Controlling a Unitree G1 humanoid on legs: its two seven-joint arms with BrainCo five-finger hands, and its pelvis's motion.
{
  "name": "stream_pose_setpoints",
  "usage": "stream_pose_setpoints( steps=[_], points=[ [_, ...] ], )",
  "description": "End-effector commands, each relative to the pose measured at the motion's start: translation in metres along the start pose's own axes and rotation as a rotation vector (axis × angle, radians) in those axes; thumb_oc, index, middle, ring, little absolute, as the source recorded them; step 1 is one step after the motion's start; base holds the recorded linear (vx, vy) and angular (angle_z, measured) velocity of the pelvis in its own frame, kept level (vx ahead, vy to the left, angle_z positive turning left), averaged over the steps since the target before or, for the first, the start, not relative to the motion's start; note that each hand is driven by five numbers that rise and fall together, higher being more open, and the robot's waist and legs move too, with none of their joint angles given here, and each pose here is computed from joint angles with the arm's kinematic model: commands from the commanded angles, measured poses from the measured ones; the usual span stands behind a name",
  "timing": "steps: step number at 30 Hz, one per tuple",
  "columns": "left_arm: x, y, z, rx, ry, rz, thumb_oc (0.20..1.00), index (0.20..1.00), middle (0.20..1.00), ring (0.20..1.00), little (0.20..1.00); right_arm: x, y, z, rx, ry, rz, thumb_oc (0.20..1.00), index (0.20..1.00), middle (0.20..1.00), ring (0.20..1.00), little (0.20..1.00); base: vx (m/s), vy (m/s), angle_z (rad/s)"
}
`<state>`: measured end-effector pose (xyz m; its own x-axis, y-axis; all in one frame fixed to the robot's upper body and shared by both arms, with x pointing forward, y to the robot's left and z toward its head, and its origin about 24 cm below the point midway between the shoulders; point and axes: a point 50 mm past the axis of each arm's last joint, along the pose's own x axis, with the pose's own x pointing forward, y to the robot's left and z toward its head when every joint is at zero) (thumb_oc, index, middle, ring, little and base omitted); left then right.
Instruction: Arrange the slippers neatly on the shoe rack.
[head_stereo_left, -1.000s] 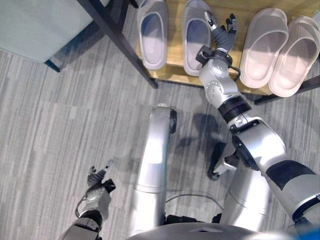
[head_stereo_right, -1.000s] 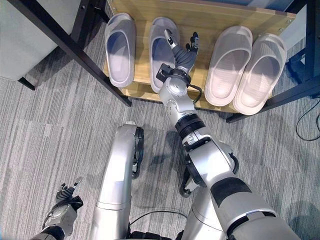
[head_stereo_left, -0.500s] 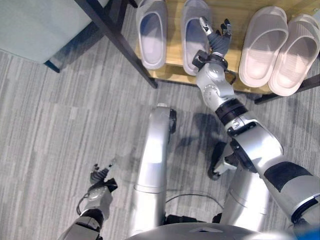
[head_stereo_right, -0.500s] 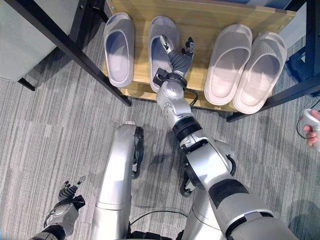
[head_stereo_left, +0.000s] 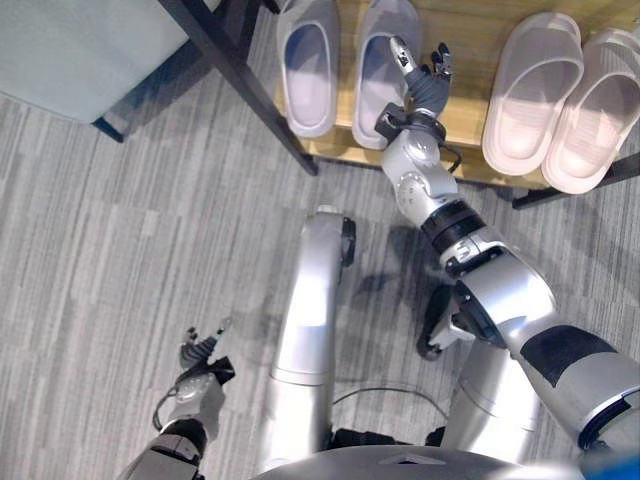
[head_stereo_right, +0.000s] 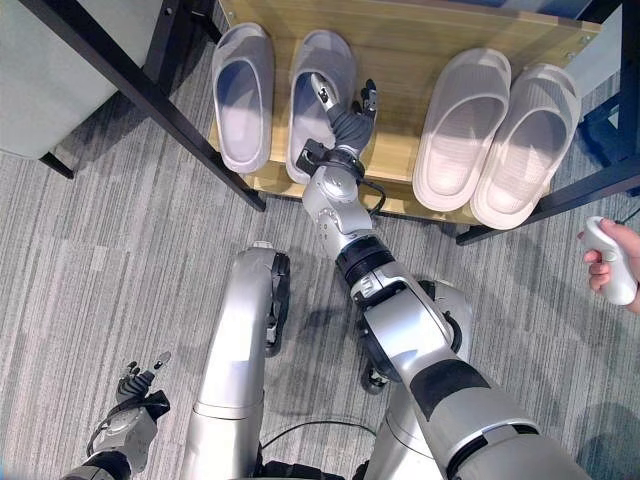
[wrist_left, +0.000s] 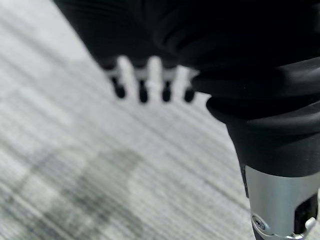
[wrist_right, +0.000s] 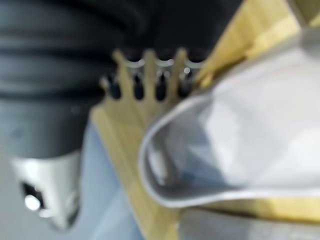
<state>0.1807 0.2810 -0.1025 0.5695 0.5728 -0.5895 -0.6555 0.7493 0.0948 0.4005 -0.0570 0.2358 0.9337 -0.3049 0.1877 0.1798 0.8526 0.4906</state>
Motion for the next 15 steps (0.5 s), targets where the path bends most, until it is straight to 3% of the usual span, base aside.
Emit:
stream_pose_setpoints(
  steps=[1,15],
  points=[
    [-0.004,0.0182,-0.0051,0.108,-0.039,0.017,1.0,1.0,1.0,1.0,1.0,-0.0058,0.0331,0.0285,0.044,-0.109,0.143,1.0,1.0,1.0,1.0,1.0,0.0,0.0,0.0],
    [-0.0037,0.0253,-0.008,0.145,-0.028,-0.009,1.0,1.0,1.0,1.0,1.0,0.002,0.0329,0.0204,-0.111,-0.073,0.298,1.0,1.0,1.0,1.0,1.0,0.0,0.001,0.01]
  ],
)
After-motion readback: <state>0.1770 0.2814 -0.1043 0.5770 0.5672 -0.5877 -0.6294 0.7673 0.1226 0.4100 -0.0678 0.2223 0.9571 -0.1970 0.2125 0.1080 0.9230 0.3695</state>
